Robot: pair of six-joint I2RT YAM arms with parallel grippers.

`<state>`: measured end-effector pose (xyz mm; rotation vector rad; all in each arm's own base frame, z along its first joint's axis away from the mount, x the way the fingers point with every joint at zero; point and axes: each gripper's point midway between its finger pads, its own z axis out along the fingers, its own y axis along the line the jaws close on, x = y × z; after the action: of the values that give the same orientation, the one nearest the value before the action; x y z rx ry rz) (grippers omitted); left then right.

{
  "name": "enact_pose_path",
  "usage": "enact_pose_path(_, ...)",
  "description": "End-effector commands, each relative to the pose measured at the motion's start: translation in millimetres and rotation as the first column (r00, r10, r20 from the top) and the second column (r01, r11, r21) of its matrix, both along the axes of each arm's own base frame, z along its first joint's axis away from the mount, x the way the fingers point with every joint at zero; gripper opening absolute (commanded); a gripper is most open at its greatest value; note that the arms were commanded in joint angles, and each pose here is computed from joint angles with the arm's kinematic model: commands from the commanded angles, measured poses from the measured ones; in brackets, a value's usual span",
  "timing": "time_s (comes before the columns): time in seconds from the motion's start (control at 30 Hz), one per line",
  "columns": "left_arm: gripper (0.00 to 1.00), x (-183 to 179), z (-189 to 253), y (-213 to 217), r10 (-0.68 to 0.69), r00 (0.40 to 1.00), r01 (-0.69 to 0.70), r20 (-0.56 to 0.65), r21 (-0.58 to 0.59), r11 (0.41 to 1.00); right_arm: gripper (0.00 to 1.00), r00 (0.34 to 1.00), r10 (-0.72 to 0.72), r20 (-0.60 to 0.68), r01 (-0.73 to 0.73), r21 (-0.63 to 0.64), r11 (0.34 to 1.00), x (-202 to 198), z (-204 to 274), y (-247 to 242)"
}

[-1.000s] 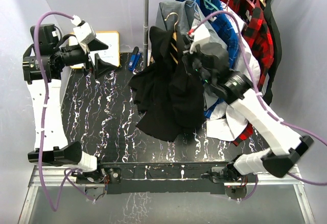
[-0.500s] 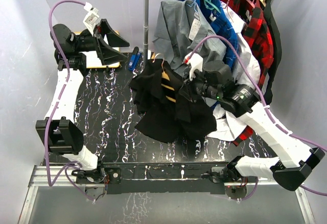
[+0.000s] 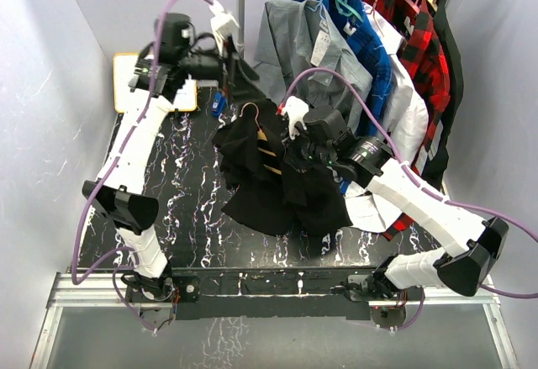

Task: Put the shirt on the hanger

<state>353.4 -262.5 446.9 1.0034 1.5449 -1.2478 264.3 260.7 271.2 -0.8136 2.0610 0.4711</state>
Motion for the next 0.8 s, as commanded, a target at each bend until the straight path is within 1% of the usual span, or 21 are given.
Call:
enact_pose_path(0.0, 0.98, -14.3, -87.6, 9.9, 0.091, 0.987, -0.051, -0.135, 0.277, 0.959, 0.0, 0.989, -0.034, 0.145, 0.021, 0.088, 0.996, 18.6, 42.7, 7.1)
enact_pose_path(0.07, 0.98, -16.6, -90.5, 9.7, 0.086, 0.989, -0.05, -0.117, 0.283, 0.958, 0.0, 0.988, -0.039, 0.147, 0.027, 0.088, 0.996, 18.1, 41.4, 5.7)
enact_pose_path(0.13, 0.98, -19.7, -96.4, 9.4, 0.071, 0.99, -0.03, -0.125, 0.306, 0.952, 0.0, 0.987, -0.052, 0.152, 0.04, 0.082, 0.996, 17.7, 39.4, 1.7)
enact_pose_path(0.27, 0.91, -23.6, -112.0, 13.8, 0.058, 0.986, 0.002, -0.155, 0.36, 0.933, 0.0, 0.987, -0.053, 0.153, 0.042, 0.074, 0.996, 14.7, 36.3, -2.9)
enact_pose_path(0.4, 0.84, -28.1, -111.7, 12.6, 0.034, 0.99, 0.017, -0.14, 0.342, 0.939, 0.0, 0.988, -0.035, 0.148, 0.023, 0.086, 0.996, 10.9, 36.0, -0.8)
enact_pose_path(0.47, 0.73, -30.5, -111.1, 10.2, 0.017, 0.99, 0.031, -0.143, 0.327, 0.945, 0.0, 0.989, -0.034, 0.146, 0.021, 0.088, 0.996, 10.4, 36.1, -0.5)
enact_pose_path(0.53, 0.51, -33.2, -110.7, 7.2, -0.01, 0.988, 0.057, -0.152, 0.308, 0.95, 0.0, 0.99, -0.022, 0.141, 0.009, 0.092, 0.996, 8.6, 35.8, 1.2)
enact_pose_path(0.57, 0.43, -34.9, -109.9, 6.1, -0.026, 0.988, 0.072, -0.154, 0.296, 0.952, 0.0, 0.99, -0.01, 0.138, -0.003, 0.097, 0.995, 6.8, 36.2, 3.2)
enact_pose_path(0.6, 0.41, -36.3, -109.4, 4.2, -0.044, 0.987, 0.087, -0.158, 0.281, 0.956, 0.0, 0.991, 0.001, 0.133, -0.015, 0.101, 0.995, 5.2, 35.9, 4.9)
enact_pose_path(0.63, 0.42, -38.2, -110.0, 2.8, -0.058, 0.985, 0.101, -0.164, 0.269, 0.958, 0.0, 0.992, 0.013, 0.126, -0.026, 0.106, 0.994, 3.5, 35.3, 6.8)
enact_pose_path(0.7, 0.44, -41.3, -107.9, 0.8, -0.086, 0.985, 0.122, -0.152, 0.246, 0.962, 0.0, 0.993, 0.038, 0.116, -0.051, 0.113, 0.992, -0.9, 34.7, 9.4)
enact_pose_path(0.77, 0.47, -46.6, -105.2, -0.5, -0.137, 0.984, 0.159, -0.111, 0.225, 0.961, 0.0, 0.993, 0.058, 0.106, -0.07, 0.114, 0.991, -5.3, 33.5, 10.3)
